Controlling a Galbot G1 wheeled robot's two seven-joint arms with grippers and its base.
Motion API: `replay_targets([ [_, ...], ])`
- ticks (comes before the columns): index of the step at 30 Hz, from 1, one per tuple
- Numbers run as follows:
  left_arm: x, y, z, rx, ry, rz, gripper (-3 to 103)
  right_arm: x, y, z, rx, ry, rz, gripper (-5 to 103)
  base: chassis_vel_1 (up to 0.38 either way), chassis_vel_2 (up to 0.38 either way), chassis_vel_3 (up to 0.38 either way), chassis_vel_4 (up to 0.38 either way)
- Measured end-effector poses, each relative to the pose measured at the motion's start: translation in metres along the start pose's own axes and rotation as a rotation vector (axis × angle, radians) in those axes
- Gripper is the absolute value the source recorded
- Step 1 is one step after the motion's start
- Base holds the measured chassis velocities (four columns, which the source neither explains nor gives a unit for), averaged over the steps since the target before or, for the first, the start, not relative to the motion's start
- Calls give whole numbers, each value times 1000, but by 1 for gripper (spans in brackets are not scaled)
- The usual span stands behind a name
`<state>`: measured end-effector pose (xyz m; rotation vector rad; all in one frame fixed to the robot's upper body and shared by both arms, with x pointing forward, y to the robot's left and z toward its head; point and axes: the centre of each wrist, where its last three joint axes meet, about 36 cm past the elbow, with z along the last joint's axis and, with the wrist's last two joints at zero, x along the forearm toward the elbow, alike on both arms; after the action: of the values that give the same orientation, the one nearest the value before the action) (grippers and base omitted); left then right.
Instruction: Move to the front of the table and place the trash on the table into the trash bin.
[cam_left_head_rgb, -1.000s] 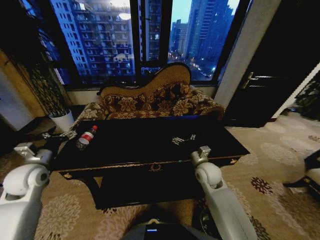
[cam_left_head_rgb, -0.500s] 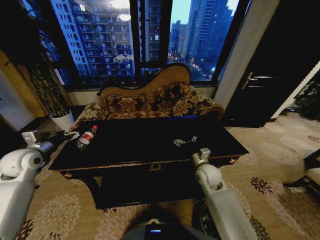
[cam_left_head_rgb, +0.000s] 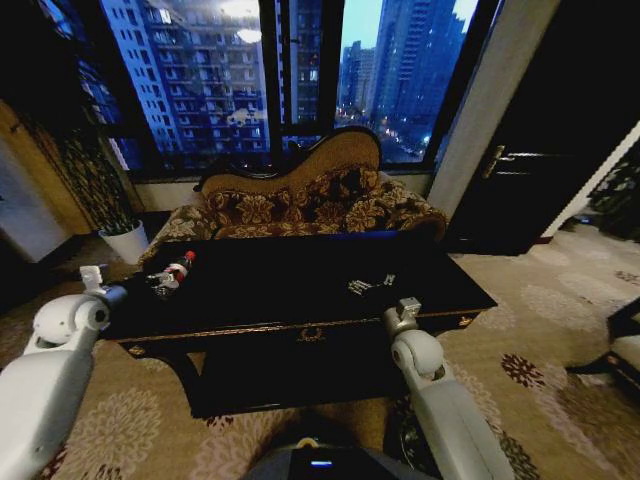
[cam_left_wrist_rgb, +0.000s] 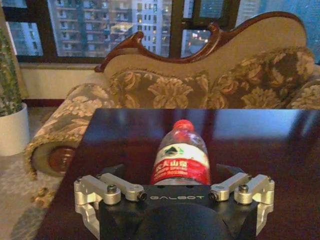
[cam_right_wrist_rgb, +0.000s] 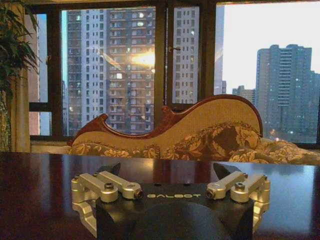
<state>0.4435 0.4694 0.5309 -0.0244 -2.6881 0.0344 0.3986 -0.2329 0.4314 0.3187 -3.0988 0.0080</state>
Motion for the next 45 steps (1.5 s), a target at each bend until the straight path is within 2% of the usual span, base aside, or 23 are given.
replay_targets([
  [8,2,-13,4,-22,-4,5,100,0,-1,0,1,-5,3,100,0,0,0,0],
  [12,6,-19,10,-22,-4,-28,101,-1,-2,2,2,-2,4,100,0,0,0,0],
  [14,7,-20,12,-22,-3,-44,93,-1,-1,3,1,0,2,100,0,0,0,0],
  [15,7,-20,12,-22,-3,-44,93,-1,-1,3,1,0,2,100,0,0,0,0],
  [17,7,-21,13,-19,-4,-62,83,-2,-1,4,0,2,1,100,0,0,0,0],
  [18,7,-21,13,-19,-4,-62,83,-2,-1,4,0,2,1,100,0,0,0,0],
  [21,7,-21,13,-17,-4,-67,67,-3,-1,5,0,5,1,100,0,0,0,0],
  [22,7,-21,13,-17,-4,-67,67,-3,-1,5,0,5,1,100,0,0,0,0],
  [24,7,-20,14,-14,-4,-70,56,-3,-2,6,1,6,1,100,0,0,0,0],
  [25,7,-20,14,-12,-4,-70,56,-3,-2,6,1,7,1,100,0,0,0,0],
  [26,6,-19,13,-10,-4,-71,48,-3,-2,6,1,7,2,100,0,0,0,0],
  [28,6,-19,13,-9,-4,-70,48,-3,-3,7,2,7,2,100,0,0,0,0],
  [34,3,-20,10,-2,-13,-66,32,-4,-4,8,1,10,6,100,0,0,0,0],
  [35,3,-20,10,-2,-13,-66,32,-4,-4,8,1,10,6,100,0,0,0,0],
  [37,3,-22,9,-1,-50,-62,31,-4,-4,8,0,8,8,100,0,0,0,0],
  [38,3,-24,9,-11,-125,-58,30,-4,-4,7,-2,5,7,100,0,0,0,0],
  [39,3,-24,9,-11,-125,-58,30,-4,-4,7,-2,5,7,100,0,0,0,0],
  [41,5,-31,7,-41,-237,-50,30,-4,-4,6,-4,3,5,100,0,0,0,0],
  [42,5,-31,7,-41,-237,-50,30,-4,-4,6,-4,3,5,100,0,0,0,0],
  [44,7,-38,5,-85,-364,-37,30,-4,-2,7,-7,5,4,100,0,0,0,0],
  [45,7,-38,5,-85,-364,-37,30,-4,-2,7,-7,5,4,100,0,0,0,0],
])
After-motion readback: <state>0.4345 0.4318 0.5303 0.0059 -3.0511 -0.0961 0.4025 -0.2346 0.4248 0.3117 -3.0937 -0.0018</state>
